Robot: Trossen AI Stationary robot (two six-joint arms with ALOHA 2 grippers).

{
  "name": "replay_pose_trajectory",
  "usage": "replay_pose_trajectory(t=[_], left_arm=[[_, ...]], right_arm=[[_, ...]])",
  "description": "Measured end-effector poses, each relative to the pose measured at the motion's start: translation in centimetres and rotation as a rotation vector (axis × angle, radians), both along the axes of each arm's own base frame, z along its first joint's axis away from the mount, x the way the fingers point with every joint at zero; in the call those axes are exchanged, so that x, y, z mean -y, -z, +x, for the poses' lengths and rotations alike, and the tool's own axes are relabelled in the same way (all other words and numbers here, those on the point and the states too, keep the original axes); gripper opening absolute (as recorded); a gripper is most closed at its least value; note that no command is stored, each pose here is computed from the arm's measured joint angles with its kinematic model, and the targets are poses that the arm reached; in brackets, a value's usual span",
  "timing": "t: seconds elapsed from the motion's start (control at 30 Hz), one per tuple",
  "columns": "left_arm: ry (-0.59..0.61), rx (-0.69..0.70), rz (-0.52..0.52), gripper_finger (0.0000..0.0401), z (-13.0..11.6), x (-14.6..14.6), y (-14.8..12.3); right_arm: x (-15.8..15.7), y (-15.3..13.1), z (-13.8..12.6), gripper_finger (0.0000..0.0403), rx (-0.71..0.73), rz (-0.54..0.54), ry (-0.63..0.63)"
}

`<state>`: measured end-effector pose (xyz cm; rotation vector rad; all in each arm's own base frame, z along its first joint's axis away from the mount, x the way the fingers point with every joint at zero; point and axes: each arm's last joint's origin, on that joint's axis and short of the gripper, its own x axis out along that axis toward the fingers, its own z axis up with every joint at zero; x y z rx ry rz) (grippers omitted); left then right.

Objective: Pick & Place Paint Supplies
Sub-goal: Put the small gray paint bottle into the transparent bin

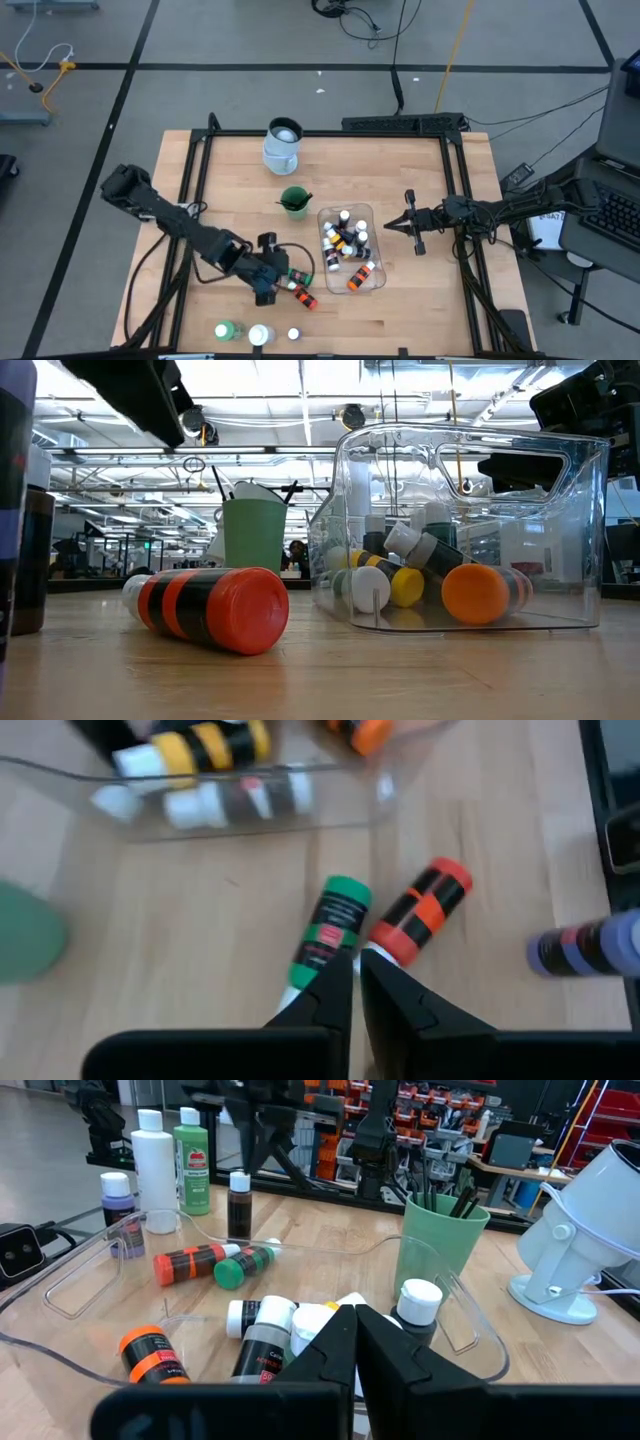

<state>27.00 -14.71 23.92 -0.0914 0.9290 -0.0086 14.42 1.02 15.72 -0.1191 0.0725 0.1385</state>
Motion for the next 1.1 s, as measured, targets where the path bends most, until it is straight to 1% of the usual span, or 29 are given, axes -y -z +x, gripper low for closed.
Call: replay_pose_trajectory(t=[0.1, 0.17, 0.27, 0.37, 0.5, 0.6, 0.7, 0.77, 0.9, 1.0, 1.03, 1.1], left_arm=[[0.033, 0.044, -0.003, 0.0031, 0.7, 0.6, 0.3], [0.049, 0.069, -0.014, 0.0042, 1.0, 0.8, 0.2], [0.079, 0.082, -0.05, 0.0072, 1.2, 1.0, 0.1], [0.079, 0.072, -0.056, 0.0111, 1.1, 1.0, 0.2], [0.087, 0.027, -0.03, 0.0152, 0.9, 0.6, 0.5], [0.146, 0.012, 0.017, 0.0158, 0.8, 0.6, 0.6], [0.235, 0.041, 0.091, 0.014, 0.6, 1.0, 0.5], [0.262, 0.044, 0.12, 0.0118, 0.6, 1.1, 0.5], [0.272, 0.05, 0.161, 0.0058, 0.5, 0.4, 0.2], [0.277, 0.105, 0.207, 0.0014, -0.1, 0.0, -0.3], [0.268, 0.132, 0.228, 0.0007, -0.3, -0.3, -0.2], [0.241, 0.204, 0.244, 0.001, -0.7, -1.1, 0.3]], right_arm=[[0.0, 0.0, 0.0, 0.0004, 0.0, 0.0, 0.0], [0.0, 0.0, 0.0, 0.0004, 0.0, 0.001, 0.0], [0.0, 0.0, 0.0, 0.0004, -0.001, 0.001, 0.0], [0.0, 0.0, 0.0, 0.0004, -0.001, 0.003, 0.0], [0.0, 0.0, 0.0, 0.0004, 0.001, 0.002, 0.0], [0.0, 0.0, 0.0, 0.0004, -0.001, 0.001, 0.0], [0.0, 0.0, 0.0, 0.0004, 0.0, 0.0, 0.0], [0.0, 0.0, 0.0, 0.0004, 0.0, -0.005, 0.0], [0.0, 0.0, 0.0, 0.0004, 0.002, -0.021, -0.002], [0.0, 0.1, 0.0, 0.0004, -0.013, 0.023, 0.001], [0.0, 0.1, 0.0, 0.0004, -0.016, 0.039, -0.003], [-0.1, 0.2, 0.0, 0.0003, -0.033, 0.054, -0.021]])
